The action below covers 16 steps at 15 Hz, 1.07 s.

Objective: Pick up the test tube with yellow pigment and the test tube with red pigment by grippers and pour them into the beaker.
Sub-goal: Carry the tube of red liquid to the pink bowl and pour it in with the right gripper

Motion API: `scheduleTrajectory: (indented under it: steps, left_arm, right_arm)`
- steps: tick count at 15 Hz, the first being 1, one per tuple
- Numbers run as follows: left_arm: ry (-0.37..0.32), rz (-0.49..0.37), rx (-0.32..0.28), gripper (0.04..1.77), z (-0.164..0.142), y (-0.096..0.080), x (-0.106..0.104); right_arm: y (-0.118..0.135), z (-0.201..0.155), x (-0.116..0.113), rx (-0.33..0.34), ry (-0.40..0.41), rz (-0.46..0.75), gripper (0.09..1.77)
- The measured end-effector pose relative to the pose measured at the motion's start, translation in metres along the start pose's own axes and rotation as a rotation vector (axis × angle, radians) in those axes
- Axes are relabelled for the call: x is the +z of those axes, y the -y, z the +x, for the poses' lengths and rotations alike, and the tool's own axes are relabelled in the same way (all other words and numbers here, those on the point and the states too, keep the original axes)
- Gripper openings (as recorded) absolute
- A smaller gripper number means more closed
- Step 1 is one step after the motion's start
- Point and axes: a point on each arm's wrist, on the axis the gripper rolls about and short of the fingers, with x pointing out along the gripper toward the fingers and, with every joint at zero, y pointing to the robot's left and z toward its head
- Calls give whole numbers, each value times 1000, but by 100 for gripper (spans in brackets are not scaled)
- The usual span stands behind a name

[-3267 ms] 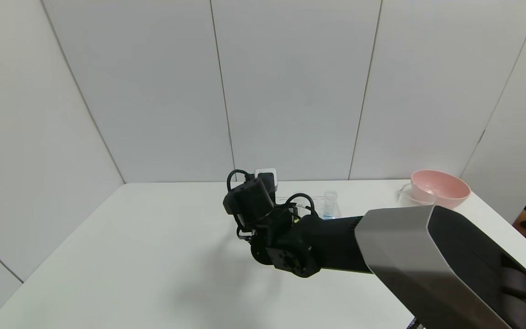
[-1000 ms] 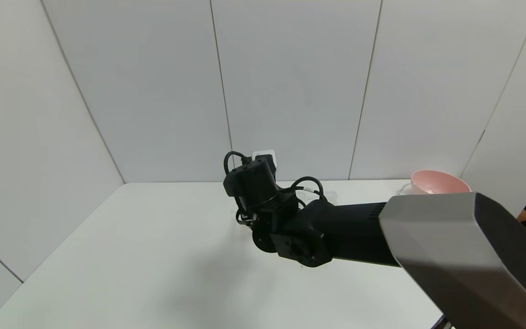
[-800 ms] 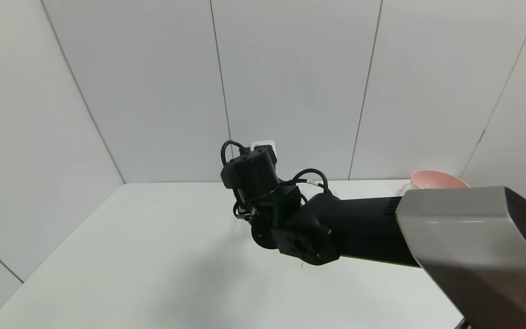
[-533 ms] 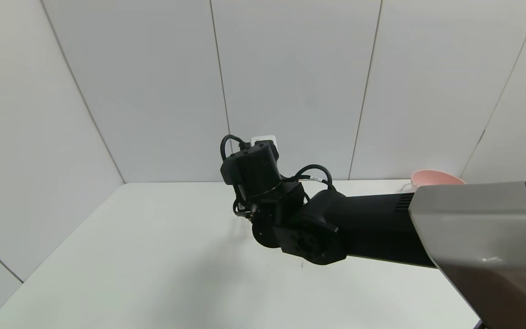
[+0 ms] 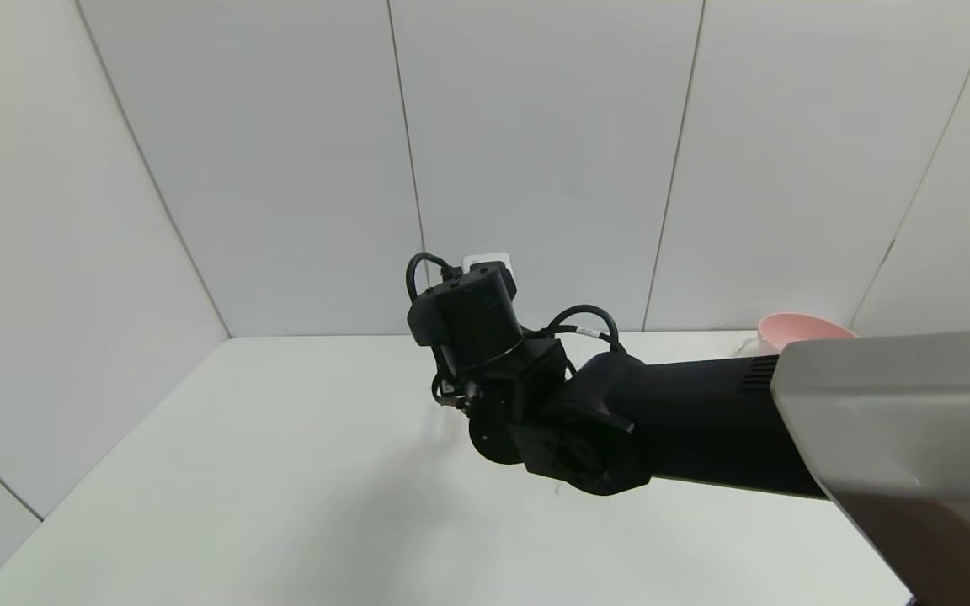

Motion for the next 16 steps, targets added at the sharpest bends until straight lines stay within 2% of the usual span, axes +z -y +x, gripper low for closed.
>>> scheduleTrajectory:
  steps: [4,8,11,16]
  left_arm:
    - [0,0,0,172,0,0,0]
    - [0,0,0,172,0,0,0]
    - [0,0,0,172,0,0,0]
    - [0,0,0,172,0,0,0]
  right_arm:
    - [17,-16,-13,25,-71,-59,48]
    - [56,-55,-15,101,-142,-85,48]
    - [106,-82,-9,136,-180,-94,48]
    - [224,-103,5,169,-211,-97,48]
